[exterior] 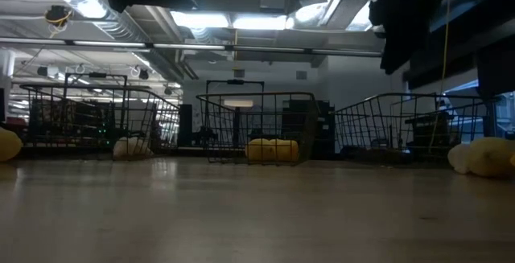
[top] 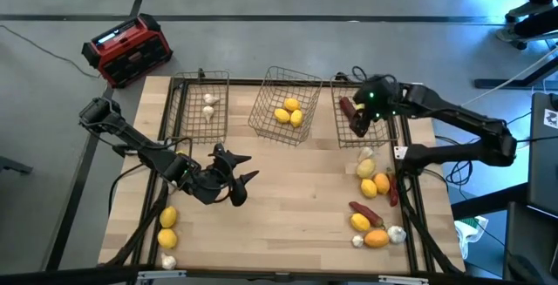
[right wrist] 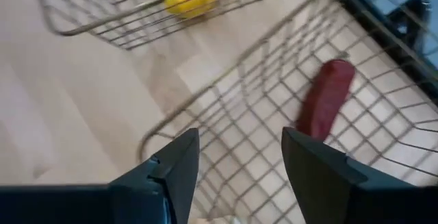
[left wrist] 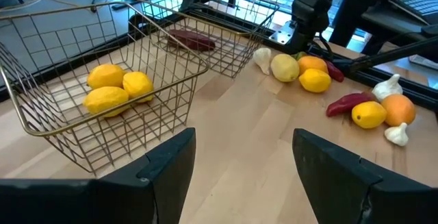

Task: Sort produce into baskets
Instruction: Put the lemon into the middle wire basket

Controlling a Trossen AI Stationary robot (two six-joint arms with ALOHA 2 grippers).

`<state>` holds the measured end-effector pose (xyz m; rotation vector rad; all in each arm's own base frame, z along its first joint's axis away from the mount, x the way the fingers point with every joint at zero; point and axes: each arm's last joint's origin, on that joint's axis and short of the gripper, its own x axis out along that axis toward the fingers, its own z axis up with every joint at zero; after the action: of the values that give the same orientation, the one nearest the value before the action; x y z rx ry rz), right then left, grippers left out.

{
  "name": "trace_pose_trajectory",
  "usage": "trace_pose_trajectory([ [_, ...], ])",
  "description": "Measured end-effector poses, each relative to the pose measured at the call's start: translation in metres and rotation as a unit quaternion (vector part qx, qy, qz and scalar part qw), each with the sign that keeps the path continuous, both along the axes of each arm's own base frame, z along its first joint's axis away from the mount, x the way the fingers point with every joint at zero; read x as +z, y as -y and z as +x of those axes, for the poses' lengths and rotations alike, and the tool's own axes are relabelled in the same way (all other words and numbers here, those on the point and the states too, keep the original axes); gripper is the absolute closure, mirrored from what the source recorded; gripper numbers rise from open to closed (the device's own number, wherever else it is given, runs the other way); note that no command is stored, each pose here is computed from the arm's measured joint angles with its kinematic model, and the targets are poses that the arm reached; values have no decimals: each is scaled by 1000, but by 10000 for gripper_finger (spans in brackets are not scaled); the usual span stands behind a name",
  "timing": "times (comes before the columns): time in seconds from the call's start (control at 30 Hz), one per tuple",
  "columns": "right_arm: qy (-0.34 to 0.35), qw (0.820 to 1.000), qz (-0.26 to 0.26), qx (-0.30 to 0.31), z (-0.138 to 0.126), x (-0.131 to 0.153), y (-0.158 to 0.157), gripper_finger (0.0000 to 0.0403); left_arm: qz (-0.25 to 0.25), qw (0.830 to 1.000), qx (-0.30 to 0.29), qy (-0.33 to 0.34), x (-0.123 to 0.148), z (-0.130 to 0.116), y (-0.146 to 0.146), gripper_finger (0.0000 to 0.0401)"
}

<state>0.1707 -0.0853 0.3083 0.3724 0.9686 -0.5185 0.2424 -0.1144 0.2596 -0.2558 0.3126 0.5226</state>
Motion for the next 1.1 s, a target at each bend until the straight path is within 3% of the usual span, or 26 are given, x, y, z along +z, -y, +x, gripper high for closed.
trace_pose_trajectory([
  [0.6, -31, 999, -10, 34, 3, -1, -73, 198, 1, 1000, 1, 0, 0, 0, 0, 160],
  [0.93, -63, 998, 7, 29, -9, -4, -103, 198, 0, 1000, 1, 1, 0, 0, 0, 160],
  [1.1, -53, 999, 2, -9, -10, -4, -106, 192, 0, 1000, 1, 1, 0, 0, 0, 160],
])
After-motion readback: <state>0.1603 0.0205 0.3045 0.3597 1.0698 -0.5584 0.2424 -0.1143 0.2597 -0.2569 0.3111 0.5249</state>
